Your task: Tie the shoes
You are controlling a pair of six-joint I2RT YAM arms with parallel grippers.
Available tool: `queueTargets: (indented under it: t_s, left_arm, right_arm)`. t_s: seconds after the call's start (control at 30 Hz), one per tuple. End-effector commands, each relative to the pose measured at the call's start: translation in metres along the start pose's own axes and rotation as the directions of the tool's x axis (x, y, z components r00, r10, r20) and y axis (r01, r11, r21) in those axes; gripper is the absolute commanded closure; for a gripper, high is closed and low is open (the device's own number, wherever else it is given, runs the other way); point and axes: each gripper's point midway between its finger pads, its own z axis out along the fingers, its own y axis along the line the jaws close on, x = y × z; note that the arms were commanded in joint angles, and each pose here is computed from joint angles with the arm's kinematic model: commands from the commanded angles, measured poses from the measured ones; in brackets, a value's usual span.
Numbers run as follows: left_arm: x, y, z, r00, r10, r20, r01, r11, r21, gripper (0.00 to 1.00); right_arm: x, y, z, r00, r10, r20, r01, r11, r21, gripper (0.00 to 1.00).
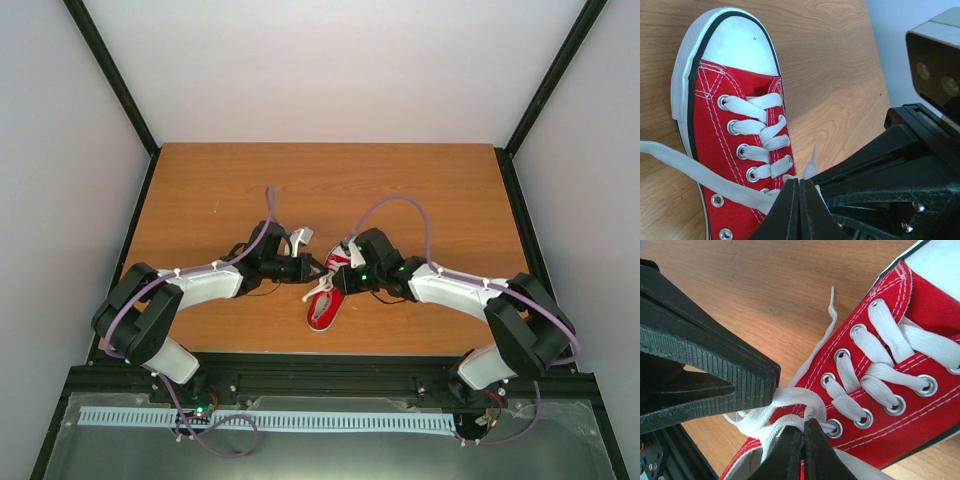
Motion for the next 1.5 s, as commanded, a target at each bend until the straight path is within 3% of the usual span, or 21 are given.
queueTargets:
  t_s: [0.0,0.33,0.63,0.9,1.03,1.23,1.47]
  left_arm:
    - [-0.008,-0.012,-0.005,0.997,0.062,0.034,-0.063,0.997,0.043,0.99]
    - [-0.003,-0.016,-0.006,0.998,0.063,0.028,-0.065,0.995,0.078,0.99]
    - [0.018,-0.012,-0.005,0.997,0.06,-0.054,-0.054,0.993,0.107,0.95]
    - [-0.005,-0.013,-0.015,0.995,0.103,0.021,-0.103,0.995,0.012,0.72]
    - [-0.019,-0.007,-0.018,0.991,0.118,0.055,-0.114,0.991,-0.072,0.66]
    - [-0.021,0.016,-0.008,0.998,0.063,0.011,-0.06,0.984,-0.167,0.66]
    - [-0.025,0.045,-0.002,0.999,-0.004,0.033,0.012,0.964,-0.265,0.68]
  right_arm:
    - [-0.01,0.008,0.005,1.0,-0.013,0.024,0.013,1.0,-0.008,0.97]
    - [-0.011,0.003,0.016,0.999,0.0,0.034,-0.002,0.999,0.041,0.97]
    - [-0.011,-0.005,0.017,0.999,0.012,0.046,-0.016,0.997,0.079,0.97]
    - [-0.006,-0.007,0.016,0.999,0.018,0.042,-0.022,0.996,0.082,0.97]
    - [-0.006,-0.007,0.015,0.999,0.014,0.041,-0.017,0.997,0.081,0.97]
    - [-0.006,-0.006,0.015,0.999,0.009,0.042,-0.012,0.997,0.076,0.97]
    - [-0.005,-0.006,0.014,0.999,0.008,0.041,-0.011,0.997,0.077,0.97]
